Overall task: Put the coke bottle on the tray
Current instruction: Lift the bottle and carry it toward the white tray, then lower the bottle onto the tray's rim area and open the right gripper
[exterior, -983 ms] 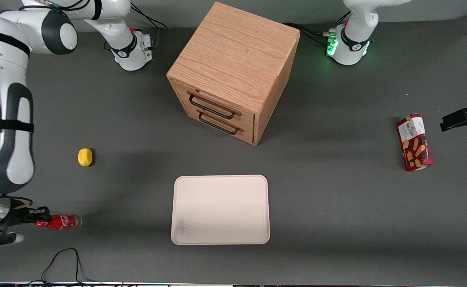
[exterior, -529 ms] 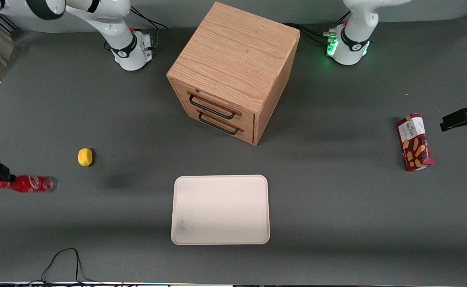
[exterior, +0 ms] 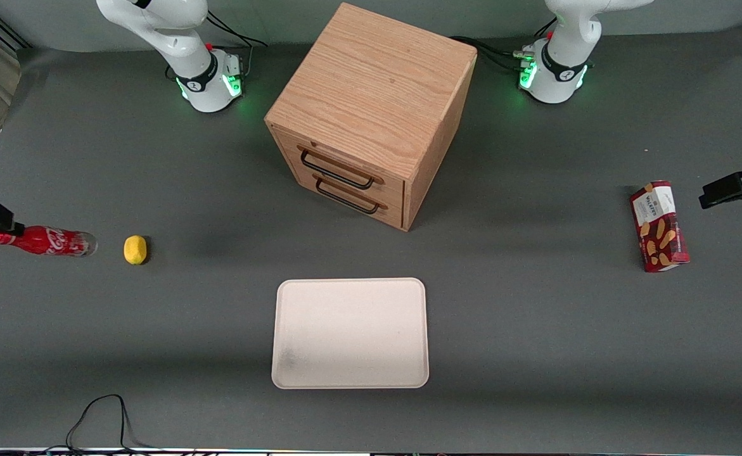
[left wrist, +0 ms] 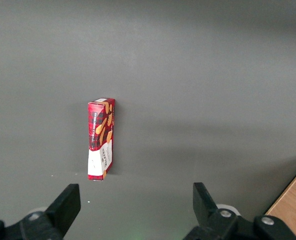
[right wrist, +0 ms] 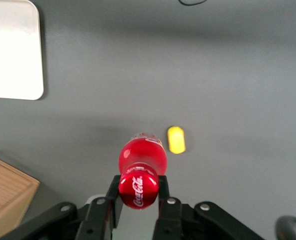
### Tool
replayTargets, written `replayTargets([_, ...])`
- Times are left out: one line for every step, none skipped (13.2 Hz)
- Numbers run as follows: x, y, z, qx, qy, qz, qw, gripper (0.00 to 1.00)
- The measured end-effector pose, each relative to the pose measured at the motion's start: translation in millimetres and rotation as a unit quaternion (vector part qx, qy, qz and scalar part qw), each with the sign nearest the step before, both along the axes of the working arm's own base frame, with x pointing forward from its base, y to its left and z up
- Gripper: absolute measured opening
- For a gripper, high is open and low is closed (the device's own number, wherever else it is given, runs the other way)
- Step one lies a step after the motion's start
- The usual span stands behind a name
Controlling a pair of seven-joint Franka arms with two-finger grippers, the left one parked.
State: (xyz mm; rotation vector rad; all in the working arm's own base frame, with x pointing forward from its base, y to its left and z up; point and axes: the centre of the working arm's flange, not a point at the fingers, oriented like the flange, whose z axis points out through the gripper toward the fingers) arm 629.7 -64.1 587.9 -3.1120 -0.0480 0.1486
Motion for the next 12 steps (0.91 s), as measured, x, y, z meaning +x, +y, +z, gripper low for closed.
replayTargets([6.1, 27.3, -8.2, -0.003, 0.004, -0.014, 0.9999, 0.31])
replayTargets([13.7, 62.0, -19.7, -0.007, 0.008, -0.027, 0.9996, 0.31])
replayTargets([23.2, 99.7, -32.7, -0.013, 0.008, -0.044, 0.9989, 0.31])
replayTargets([34.9, 137.3, -47.4, -0.018, 0.003, -0.062, 0.9979, 0.31])
replayTargets([48.7, 174.3, -64.3, -0.021, -0.007, -0.080, 0.9966, 0.31])
replayTargets([62.0, 206.7, -82.9, -0.022, -0.019, -0.096, 0.9949, 0.31])
replayTargets([73.6, 234.5, -103.3, -0.021, -0.032, -0.106, 0.9937, 0.31])
replayTargets([83.2, 256.3, -122.4, -0.018, -0.046, -0.111, 0.9926, 0.31])
replayTargets([90.6, 271.9, -138.4, -0.014, -0.059, -0.116, 0.9914, 0.31])
replayTargets([97.1, 284.4, -151.4, -0.008, -0.074, -0.126, 0.9893, 0.31])
replayTargets([102.2, 294.2, -163.6, -0.002, -0.087, -0.132, 0.9874, 0.31])
replayTargets([106.5, 302.5, -175.0, 0.003, -0.098, -0.135, 0.9860, 0.31])
